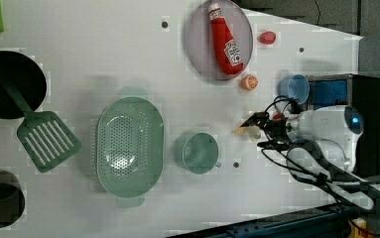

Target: Pick banana from table and place on oven.

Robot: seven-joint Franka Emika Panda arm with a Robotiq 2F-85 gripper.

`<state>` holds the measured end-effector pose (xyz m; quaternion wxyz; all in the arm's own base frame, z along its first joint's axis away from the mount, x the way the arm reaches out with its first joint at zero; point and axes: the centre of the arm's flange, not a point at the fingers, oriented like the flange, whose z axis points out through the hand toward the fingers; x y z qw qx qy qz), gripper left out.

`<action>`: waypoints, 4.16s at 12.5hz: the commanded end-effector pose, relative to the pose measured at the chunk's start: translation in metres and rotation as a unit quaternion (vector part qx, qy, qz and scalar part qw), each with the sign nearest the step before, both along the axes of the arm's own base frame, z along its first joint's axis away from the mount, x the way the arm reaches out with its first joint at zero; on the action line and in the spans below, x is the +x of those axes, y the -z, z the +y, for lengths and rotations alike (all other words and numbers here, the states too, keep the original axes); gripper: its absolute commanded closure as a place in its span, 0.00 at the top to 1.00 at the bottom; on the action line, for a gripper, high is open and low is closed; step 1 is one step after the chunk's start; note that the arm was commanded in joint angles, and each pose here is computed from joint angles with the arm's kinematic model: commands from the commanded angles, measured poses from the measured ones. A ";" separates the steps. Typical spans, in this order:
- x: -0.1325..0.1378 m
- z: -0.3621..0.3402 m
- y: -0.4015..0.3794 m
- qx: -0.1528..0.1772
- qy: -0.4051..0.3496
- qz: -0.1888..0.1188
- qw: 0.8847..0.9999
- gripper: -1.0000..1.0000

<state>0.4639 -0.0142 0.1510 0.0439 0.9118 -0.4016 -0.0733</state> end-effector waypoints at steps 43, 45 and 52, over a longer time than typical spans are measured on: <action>0.025 -0.336 -0.244 -0.073 0.009 -0.082 0.994 0.85; 0.029 -0.334 -0.253 -0.078 0.001 -0.087 0.993 1.00; 0.077 -0.164 -0.369 0.013 -0.144 -0.034 0.989 1.00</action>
